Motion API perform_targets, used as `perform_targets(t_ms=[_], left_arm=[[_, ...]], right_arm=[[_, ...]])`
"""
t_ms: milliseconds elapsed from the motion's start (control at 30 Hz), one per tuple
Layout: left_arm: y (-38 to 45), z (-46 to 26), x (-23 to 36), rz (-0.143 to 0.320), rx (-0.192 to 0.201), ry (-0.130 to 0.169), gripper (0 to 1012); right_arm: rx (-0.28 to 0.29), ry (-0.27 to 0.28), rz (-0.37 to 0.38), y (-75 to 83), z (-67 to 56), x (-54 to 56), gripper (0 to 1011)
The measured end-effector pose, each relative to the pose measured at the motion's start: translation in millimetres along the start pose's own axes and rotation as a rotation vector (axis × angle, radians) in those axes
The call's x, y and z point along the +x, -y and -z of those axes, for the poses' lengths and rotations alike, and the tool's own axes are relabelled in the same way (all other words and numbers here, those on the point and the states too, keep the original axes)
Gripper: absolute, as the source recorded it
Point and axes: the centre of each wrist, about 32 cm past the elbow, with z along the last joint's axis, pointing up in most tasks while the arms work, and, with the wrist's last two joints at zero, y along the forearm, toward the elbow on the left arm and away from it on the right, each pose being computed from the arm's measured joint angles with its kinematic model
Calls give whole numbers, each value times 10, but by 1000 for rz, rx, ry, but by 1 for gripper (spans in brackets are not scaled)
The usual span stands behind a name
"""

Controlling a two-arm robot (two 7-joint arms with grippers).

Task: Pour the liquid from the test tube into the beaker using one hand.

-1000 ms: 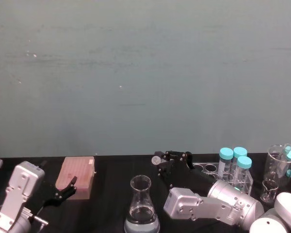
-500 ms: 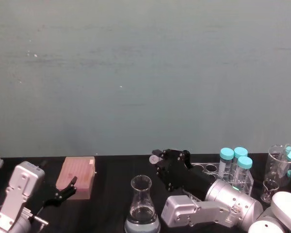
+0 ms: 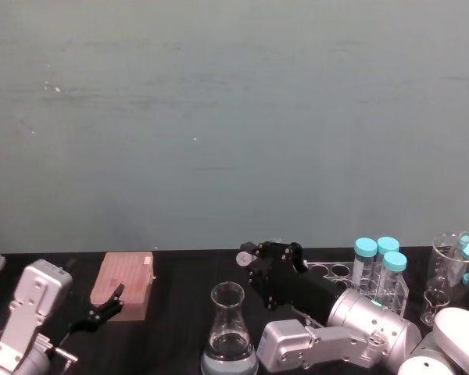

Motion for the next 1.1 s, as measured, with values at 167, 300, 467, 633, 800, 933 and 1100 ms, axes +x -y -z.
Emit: perform_targets(t_ms=[167,300,467,633,800,933,1100], left_arm=[[0,0,0,0,0,0,1000],[0,0,0,0,0,0,1000],[0,0,0,0,0,0,1000],[0,0,0,0,0,0,1000],[0,0,0,0,0,0,1000],[0,0,0,0,0,0,1000],[0,0,0,0,0,0,1000]], right_arm=[[6,17,-3,0,-1,-2,216],[10,36,-2,2,2,-6,216],[16,60,-1,6,5,-10,216],[23,88,1,11,12,-18,216],[30,112,3,10,13,-16,216],[35,129,4,8,13,-12,216],[40,148,7,6,15,-7,216]])
